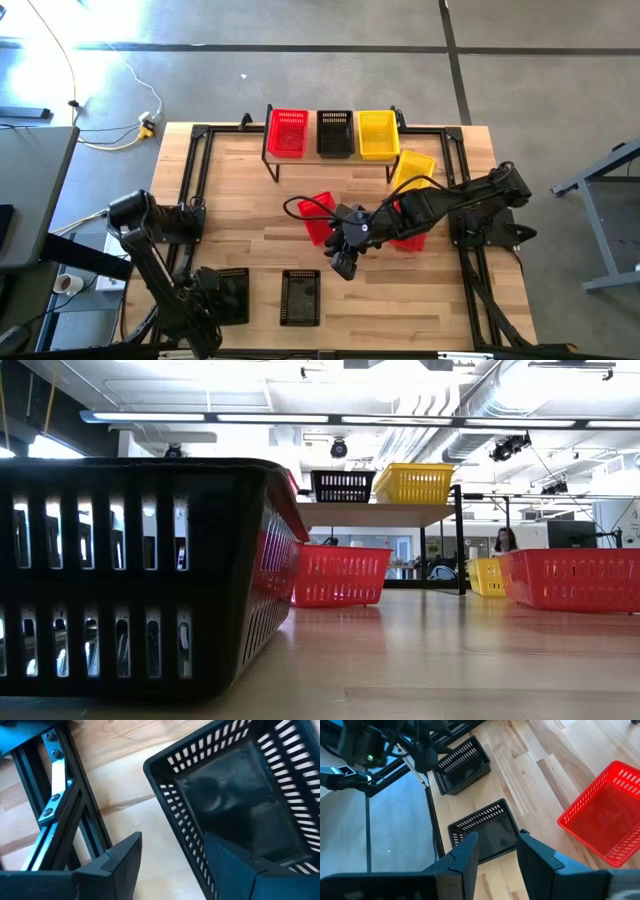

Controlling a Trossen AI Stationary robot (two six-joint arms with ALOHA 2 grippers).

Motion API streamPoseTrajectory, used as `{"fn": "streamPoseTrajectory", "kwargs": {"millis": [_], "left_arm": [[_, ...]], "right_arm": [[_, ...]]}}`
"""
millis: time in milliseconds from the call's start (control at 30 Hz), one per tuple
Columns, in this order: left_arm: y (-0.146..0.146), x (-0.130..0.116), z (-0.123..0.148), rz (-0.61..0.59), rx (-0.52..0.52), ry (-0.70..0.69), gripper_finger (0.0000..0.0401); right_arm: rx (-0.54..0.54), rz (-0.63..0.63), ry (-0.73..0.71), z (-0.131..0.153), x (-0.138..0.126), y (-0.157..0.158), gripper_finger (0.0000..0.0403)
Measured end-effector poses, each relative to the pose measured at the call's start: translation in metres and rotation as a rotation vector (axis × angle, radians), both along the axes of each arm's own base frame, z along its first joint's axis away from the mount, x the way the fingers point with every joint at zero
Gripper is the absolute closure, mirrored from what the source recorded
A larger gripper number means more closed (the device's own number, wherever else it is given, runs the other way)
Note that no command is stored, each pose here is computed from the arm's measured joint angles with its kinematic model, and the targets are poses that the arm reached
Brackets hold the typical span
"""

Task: Stack baskets on shelf by color
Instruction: Stack the left black bin on the top of the black bin on the shelf

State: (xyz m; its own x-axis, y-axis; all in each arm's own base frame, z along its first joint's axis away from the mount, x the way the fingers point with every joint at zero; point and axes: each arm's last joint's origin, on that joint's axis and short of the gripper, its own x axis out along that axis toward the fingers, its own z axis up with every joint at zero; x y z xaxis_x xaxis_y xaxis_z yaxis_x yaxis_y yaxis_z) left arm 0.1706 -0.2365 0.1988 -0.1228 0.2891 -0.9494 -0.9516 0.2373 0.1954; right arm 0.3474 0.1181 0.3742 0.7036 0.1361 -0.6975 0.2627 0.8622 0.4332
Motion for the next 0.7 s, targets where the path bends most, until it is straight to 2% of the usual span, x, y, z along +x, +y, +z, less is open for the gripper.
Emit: {"fn": "streamPoseTrajectory", "kwargs": {"millis": [333, 700], "left_arm": [[-0.008, 0.007, -0.026, 0.038, 0.011, 0.069, 0.0208], [-0.016, 0.017, -0.044, 0.022, -0.031, 0.049, 0.0295]], "right_arm": [[0.002, 0.002, 0.0, 0.0, 0.0, 0.0, 0.0284], [0.027, 0.017, 0.009, 0.0, 0.0, 0.001, 0.0284]]}}
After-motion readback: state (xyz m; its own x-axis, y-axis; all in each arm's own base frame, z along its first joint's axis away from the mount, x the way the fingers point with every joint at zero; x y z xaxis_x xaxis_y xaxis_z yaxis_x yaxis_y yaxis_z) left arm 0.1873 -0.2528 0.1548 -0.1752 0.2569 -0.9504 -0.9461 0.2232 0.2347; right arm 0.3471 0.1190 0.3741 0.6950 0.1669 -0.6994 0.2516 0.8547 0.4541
